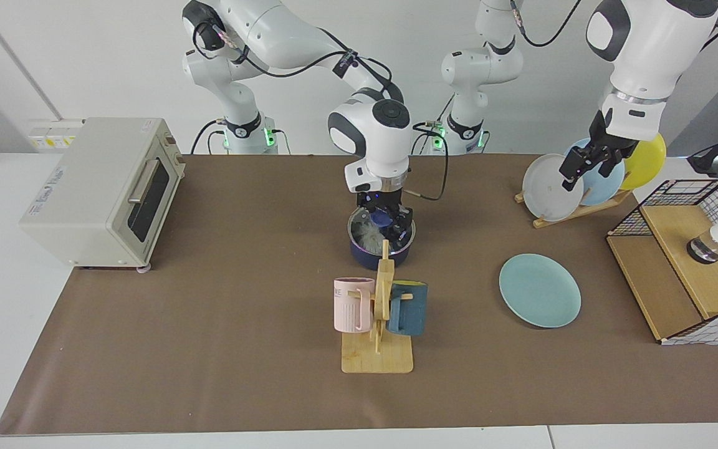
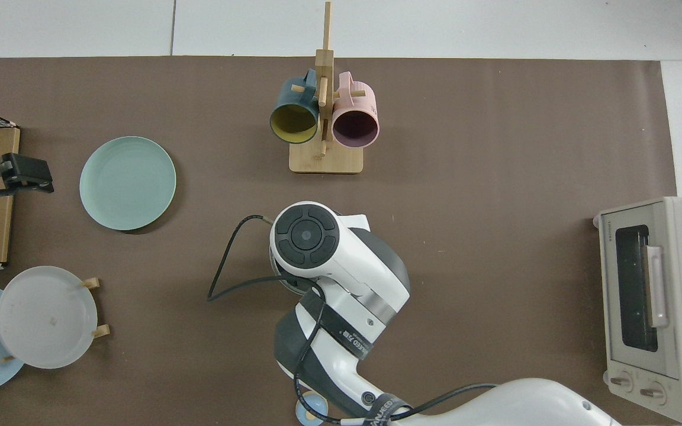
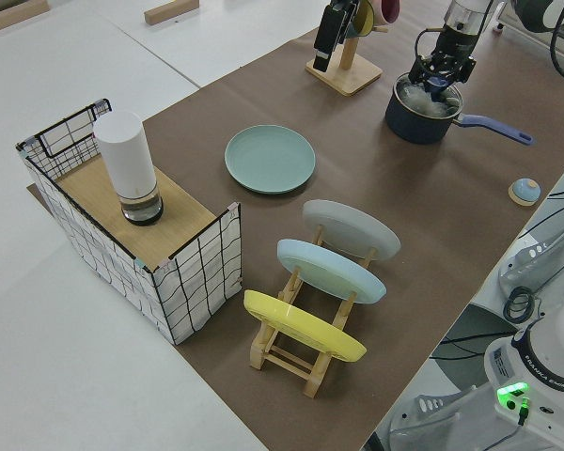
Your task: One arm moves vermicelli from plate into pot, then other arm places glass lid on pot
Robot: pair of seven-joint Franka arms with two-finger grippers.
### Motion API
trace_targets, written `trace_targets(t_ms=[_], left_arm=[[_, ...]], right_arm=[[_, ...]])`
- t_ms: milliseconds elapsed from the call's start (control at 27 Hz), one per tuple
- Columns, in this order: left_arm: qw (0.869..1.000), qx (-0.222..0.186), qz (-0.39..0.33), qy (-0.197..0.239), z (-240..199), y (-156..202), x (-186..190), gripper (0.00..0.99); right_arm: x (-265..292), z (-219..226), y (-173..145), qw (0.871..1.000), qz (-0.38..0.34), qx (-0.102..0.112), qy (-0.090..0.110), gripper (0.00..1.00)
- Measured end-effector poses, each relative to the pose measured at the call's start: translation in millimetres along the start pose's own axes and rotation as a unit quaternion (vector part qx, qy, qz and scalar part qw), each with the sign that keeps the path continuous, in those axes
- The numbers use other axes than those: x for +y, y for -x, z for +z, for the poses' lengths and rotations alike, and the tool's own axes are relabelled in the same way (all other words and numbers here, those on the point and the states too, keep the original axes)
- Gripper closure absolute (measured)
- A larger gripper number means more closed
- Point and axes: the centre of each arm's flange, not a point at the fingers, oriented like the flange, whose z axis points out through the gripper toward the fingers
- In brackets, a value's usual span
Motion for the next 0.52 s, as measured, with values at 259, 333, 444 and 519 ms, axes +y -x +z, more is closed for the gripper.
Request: trace_targets(t_ms=[259, 333, 444, 519], left_arm=[[1.0, 0.0, 0.004, 0.0, -0.5, 1.6, 4.7, 0.004], [1.0, 0.0, 0.007, 0.001, -0.6, 2.3, 7.2, 0.004], [1.0, 0.0, 0.008, 0.001, -0.8, 3.0, 9.0, 0.004], [1.0, 0.0, 0.009, 0.001, -0.8, 3.0, 9.0, 0.004]], right_arm=[[-0.5, -1.0, -0.9, 1.0, 0.006, -0.005, -0.002, 0.27], [-0.9, -1.7, -0.5, 1.0, 0.006, -0.005, -0.003, 0.14], [-1.1, -1.7, -0.3, 1.0, 0.006, -0.005, -0.003, 0.0], [-1.4, -2.6, -1.1, 1.0, 0.007, -0.005, -0.004, 0.0]])
